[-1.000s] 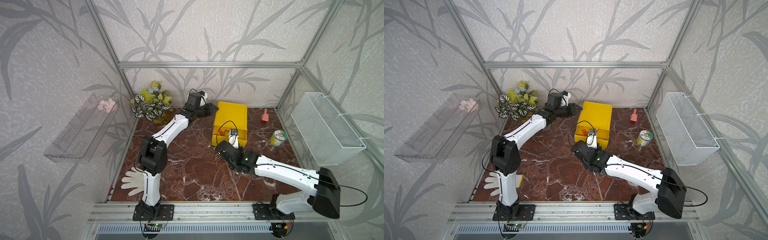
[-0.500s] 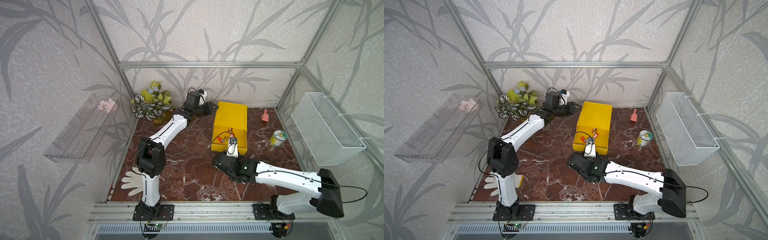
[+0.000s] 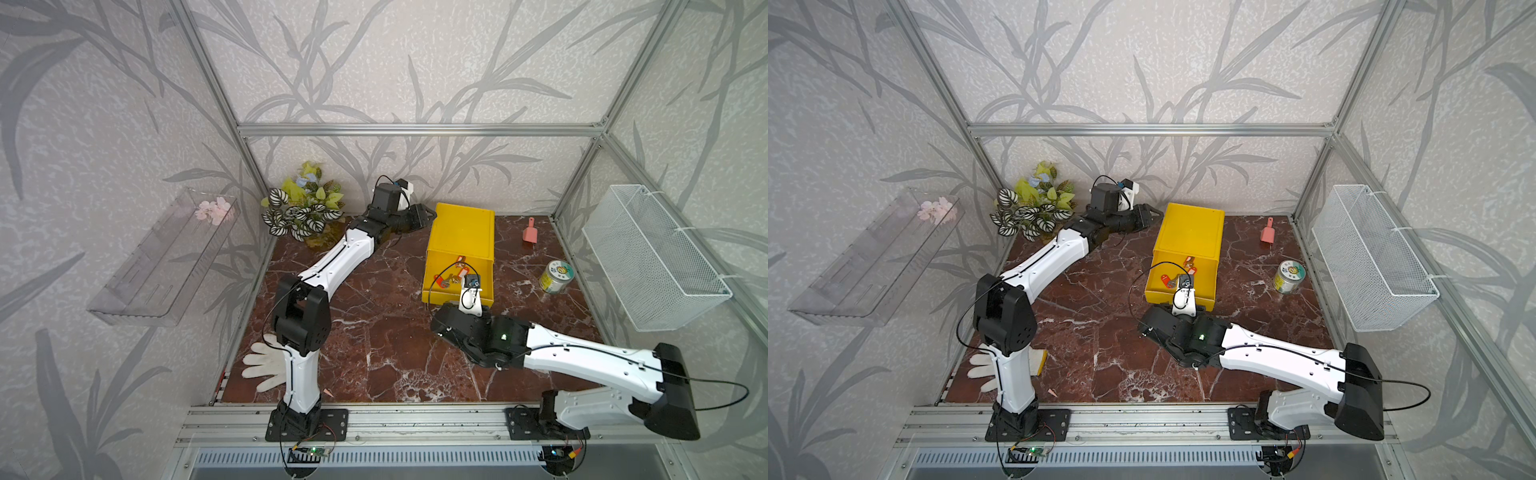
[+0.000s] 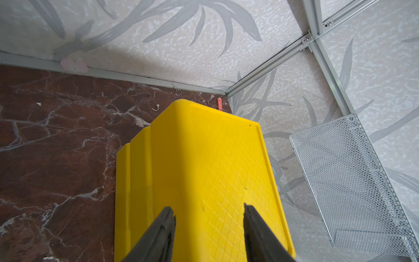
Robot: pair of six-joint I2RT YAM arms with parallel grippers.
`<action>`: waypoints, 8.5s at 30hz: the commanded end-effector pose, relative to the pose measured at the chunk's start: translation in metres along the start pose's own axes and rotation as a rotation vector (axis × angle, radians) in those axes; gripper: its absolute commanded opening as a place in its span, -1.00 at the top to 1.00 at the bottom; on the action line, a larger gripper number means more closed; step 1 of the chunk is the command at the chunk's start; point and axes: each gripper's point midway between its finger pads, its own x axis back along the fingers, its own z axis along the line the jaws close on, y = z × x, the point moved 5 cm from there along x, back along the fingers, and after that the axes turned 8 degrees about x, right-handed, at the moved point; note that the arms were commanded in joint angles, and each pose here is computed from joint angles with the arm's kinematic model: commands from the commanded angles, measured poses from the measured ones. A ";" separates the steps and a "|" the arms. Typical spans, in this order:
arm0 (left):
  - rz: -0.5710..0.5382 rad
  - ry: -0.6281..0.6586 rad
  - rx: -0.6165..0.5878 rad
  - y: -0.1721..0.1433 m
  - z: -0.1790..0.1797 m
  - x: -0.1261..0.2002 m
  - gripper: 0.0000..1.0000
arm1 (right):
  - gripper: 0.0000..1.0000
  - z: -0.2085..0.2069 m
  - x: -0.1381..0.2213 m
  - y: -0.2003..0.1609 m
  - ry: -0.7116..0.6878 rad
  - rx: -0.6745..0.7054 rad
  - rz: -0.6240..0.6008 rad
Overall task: Take the keys out of the drawer
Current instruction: Open the drawer in the storage box, then pick up the key from the drawer, then place the key at the center of the board, then pick up the key from the drawer.
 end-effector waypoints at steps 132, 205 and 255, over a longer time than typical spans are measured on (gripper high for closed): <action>-0.015 0.050 -1.020 -0.046 -0.006 0.099 -0.01 | 1.00 -0.010 -0.041 0.141 0.089 0.076 0.631; 0.138 -0.015 -1.197 -0.081 -0.054 0.074 0.10 | 0.15 -0.186 -0.097 0.030 -0.166 -0.569 0.840; -0.037 0.137 -0.641 -0.024 0.052 0.080 0.14 | 0.29 0.025 -0.092 0.085 0.472 0.605 0.633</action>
